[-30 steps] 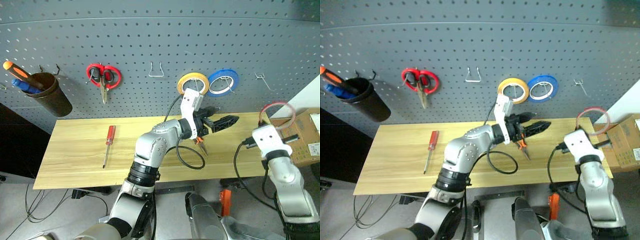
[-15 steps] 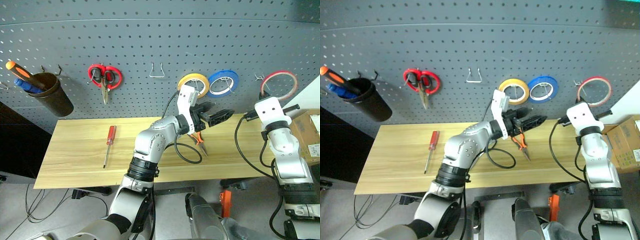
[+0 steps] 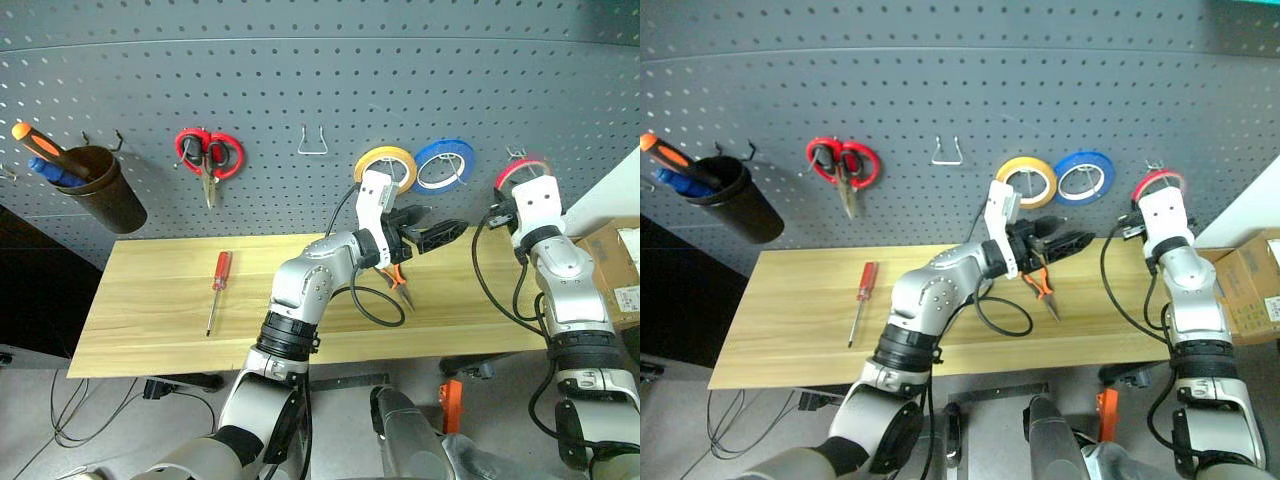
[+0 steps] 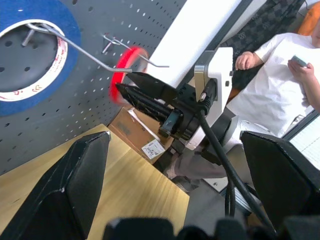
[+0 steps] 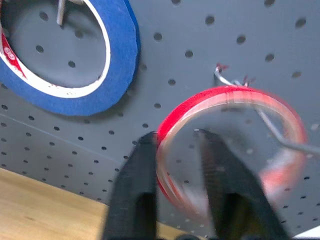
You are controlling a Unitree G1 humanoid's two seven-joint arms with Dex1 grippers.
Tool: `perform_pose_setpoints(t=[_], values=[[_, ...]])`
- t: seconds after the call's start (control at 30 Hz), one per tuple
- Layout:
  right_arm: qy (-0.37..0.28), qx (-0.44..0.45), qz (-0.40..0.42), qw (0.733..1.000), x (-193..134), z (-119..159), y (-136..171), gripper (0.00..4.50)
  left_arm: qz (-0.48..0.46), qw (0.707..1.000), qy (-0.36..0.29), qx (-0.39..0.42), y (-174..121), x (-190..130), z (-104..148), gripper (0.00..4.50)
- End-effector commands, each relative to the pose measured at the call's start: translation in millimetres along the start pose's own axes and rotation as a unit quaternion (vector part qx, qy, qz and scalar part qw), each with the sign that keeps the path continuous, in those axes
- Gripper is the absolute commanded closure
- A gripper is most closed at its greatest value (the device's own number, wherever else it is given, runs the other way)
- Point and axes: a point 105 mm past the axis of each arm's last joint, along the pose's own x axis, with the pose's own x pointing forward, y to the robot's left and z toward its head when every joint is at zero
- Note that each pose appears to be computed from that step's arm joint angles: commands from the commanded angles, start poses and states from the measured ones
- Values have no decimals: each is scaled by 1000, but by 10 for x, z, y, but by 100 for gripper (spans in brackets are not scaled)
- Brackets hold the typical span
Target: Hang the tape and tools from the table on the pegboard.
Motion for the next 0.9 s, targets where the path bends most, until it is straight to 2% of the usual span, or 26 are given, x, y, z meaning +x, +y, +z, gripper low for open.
perform_pose_setpoints(t=[0.03, 0.2, 0.33, 0.43, 0.53, 0.73, 0.9], values=[[-5, 15, -24, 1000, -57, 29, -102, 179, -21, 999, -19, 14, -120, 58, 119, 0], [14, 38, -26, 999, -207, -54, 20, 9, -20, 1000, -18, 14, -117, 32, 111, 0], [50, 52, -14, 997, -398, -150, 169, 4, -7, 1000, -15, 16, -76, -32, 100, 0], [102, 93, 48, 989, -604, -206, 521, 4, 43, 999, -12, 11, 110, -254, 52, 0], [158, 122, 108, 974, -726, -184, 856, 4, 102, 995, 9, 11, 276, -564, -117, 0], [208, 136, 177, 952, -622, -65, 1211, 4, 228, 971, 65, 34, 529, -1071, -405, 0], [240, 146, 223, 933, -486, -74, 1498, 4, 260, 962, 85, 17, 495, -1323, -510, 0]])
